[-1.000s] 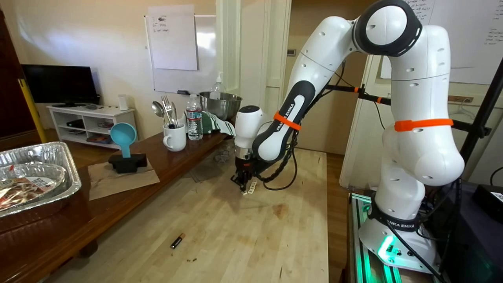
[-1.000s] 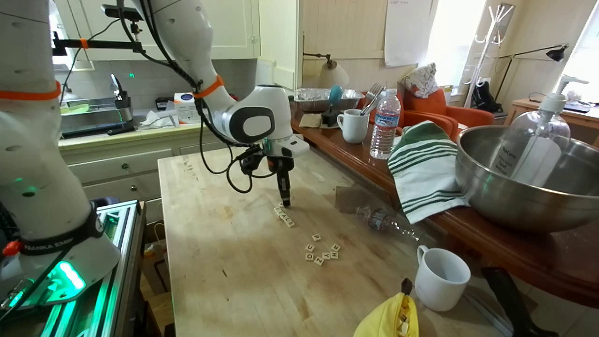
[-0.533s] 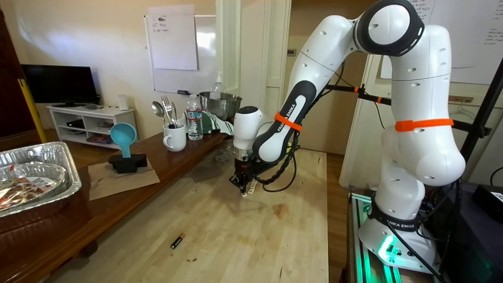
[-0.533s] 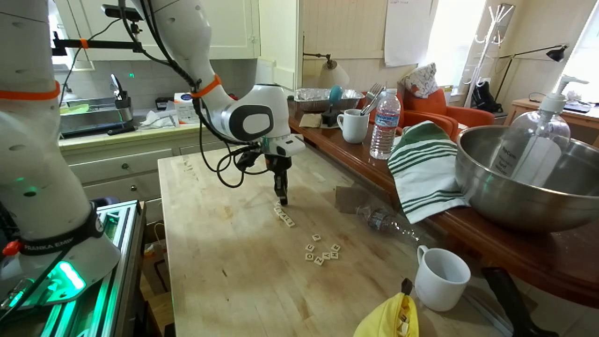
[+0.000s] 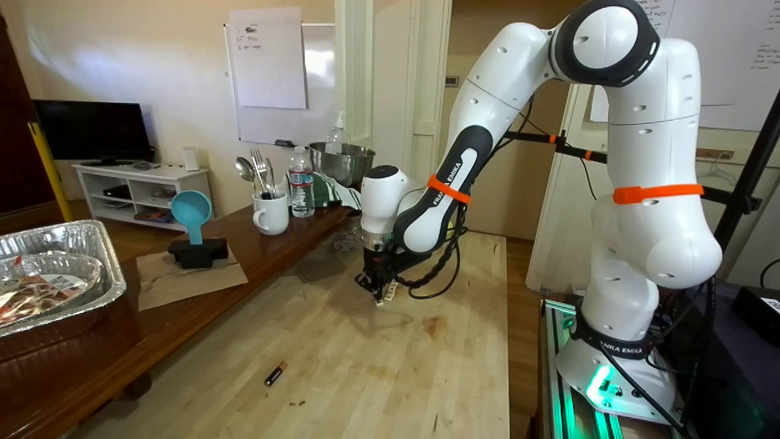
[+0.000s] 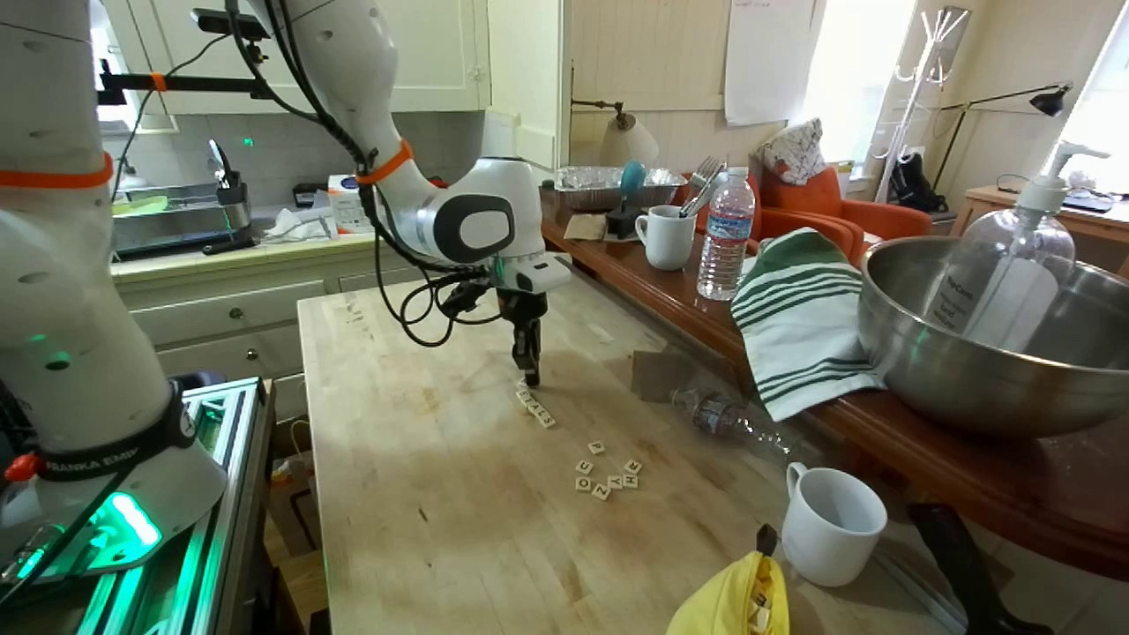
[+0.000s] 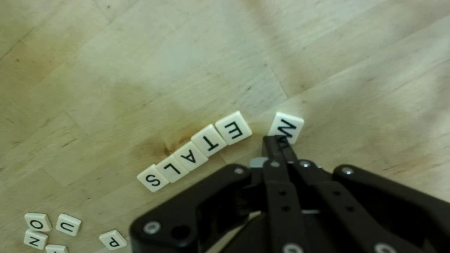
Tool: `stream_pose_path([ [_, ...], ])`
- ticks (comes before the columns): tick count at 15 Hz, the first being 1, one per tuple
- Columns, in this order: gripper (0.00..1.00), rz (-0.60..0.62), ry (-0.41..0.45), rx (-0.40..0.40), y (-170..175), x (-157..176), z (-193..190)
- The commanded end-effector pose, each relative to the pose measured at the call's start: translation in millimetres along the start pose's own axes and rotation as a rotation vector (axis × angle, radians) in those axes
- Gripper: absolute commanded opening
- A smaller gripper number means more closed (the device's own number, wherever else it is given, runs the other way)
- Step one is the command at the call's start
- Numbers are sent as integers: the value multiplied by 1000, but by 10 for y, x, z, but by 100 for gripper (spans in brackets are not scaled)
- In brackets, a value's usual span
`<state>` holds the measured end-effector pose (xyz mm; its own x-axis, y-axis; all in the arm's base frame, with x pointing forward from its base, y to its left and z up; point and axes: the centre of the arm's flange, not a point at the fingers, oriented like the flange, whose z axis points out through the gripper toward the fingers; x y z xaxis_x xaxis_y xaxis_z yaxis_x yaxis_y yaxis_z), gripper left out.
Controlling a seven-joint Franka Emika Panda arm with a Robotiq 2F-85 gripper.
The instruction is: Spell the word 'Metals'.
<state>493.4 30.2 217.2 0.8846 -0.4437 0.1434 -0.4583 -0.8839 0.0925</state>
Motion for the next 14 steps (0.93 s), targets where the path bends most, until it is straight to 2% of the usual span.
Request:
stream_pose_path([
  [1, 0, -33, 6, 4, 31, -107, -111],
  [5, 0, -106, 16, 29, 11, -114, -145],
  [14, 0, -362, 63, 60, -53, -173, -50],
])
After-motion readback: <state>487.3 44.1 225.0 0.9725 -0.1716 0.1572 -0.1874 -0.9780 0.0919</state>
